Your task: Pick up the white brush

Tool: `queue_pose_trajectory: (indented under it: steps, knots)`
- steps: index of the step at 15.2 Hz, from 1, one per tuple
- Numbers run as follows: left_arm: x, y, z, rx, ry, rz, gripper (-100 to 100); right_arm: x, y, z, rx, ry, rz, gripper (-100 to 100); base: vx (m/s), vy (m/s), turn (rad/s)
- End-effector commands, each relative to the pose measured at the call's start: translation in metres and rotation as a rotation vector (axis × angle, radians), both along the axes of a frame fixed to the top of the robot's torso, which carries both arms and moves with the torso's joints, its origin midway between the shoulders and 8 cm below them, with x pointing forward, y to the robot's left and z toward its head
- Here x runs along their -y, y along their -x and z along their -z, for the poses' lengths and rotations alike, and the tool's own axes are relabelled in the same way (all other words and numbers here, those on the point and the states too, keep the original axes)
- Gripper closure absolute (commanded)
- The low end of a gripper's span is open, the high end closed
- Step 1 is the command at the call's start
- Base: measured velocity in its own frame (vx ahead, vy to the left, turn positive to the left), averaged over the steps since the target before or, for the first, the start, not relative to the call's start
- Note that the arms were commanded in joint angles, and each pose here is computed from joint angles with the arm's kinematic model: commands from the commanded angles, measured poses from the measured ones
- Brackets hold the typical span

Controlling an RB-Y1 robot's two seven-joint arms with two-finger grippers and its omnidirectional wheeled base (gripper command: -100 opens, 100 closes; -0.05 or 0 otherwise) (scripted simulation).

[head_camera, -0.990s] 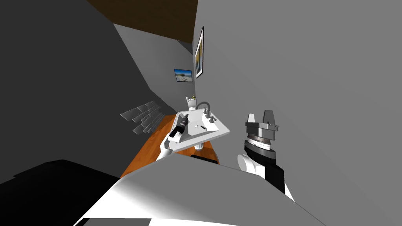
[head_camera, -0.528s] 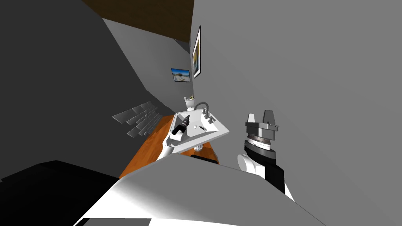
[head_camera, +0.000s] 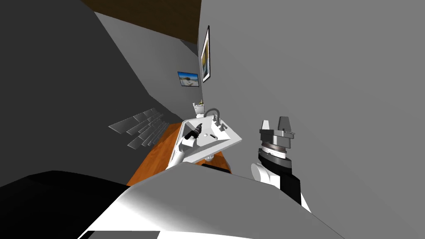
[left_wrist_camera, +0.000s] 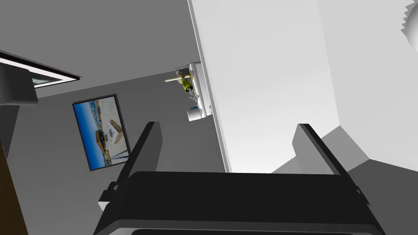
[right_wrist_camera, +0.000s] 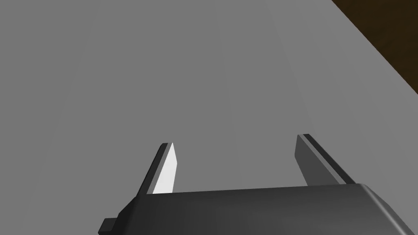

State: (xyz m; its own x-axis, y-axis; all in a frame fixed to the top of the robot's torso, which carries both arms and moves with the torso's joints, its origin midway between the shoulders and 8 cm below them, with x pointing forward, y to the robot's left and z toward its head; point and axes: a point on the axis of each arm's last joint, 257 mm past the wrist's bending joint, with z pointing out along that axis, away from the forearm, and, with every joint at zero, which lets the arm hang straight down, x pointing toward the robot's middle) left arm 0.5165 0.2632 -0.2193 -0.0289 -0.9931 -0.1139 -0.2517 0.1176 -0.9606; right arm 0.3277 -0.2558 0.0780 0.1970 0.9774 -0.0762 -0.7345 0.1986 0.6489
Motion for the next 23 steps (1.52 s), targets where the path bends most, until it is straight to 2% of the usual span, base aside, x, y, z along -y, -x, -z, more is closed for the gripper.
queue_pose_trajectory:
  steps: [1, 6, 7, 8, 10, 11, 12, 18, 19, 23]
  knots:
    - [0.007, -0.005, 0.013, -0.053, 0.011, 0.007, -100, 0.0, 0.0, 0.0, 0.0, 0.0, 0.0, 0, 0.026, 0.017, -0.085]
    - [0.012, -0.005, 0.038, -0.157, 0.018, 0.008, -100, 0.0, 0.0, 0.0, 0.0, 0.0, 0.0, 0, 0.036, 0.025, -0.102]
    - [0.012, -0.004, 0.039, -0.16, 0.018, 0.008, -100, 0.0, 0.0, 0.0, 0.0, 0.0, 0.0, 0, 0.016, 0.013, 0.013]
    - [0.018, -0.01, 0.046, -0.193, 0.027, 0.016, -100, 0.0, 0.0, 0.0, 0.0, 0.0, 0.0, 0, 0.022, 0.017, -0.092]
    - [0.017, -0.005, 0.055, -0.233, 0.025, 0.012, -100, 0.0, 0.0, 0.0, 0.0, 0.0, 0.0, 0, 0.027, 0.022, -0.089]
    - [0.017, -0.005, 0.056, -0.234, 0.025, 0.012, -100, 0.0, 0.0, 0.0, 0.0, 0.0, 0.0, 0, 0.018, 0.012, -0.012]
    - [0.023, -0.008, 0.065, -0.278, 0.032, 0.018, -100, 0.0, 0.0, 0.0, 0.0, 0.0, 0.0, 0, 0.029, 0.013, -0.094]
    - [0.028, -0.002, 0.087, -0.383, 0.034, 0.018, -100, 0.0, 0.0, 0.0, 0.0, 0.0, 0.0, 0, 0.03, 0.024, -0.08]
    - [0.034, -0.005, 0.094, -0.418, 0.039, 0.024, -100, 0.0, 0.0, 0.0, 0.0, 0.0, 0.0, 0, 0.026, 0.019, -0.115]
    - [0.038, 0.002, 0.111, -0.508, 0.039, 0.025, -100, 0.0, 0.0, 0.0, 0.0, 0.0, 0.0, 0, 0.034, 0.028, -0.097]
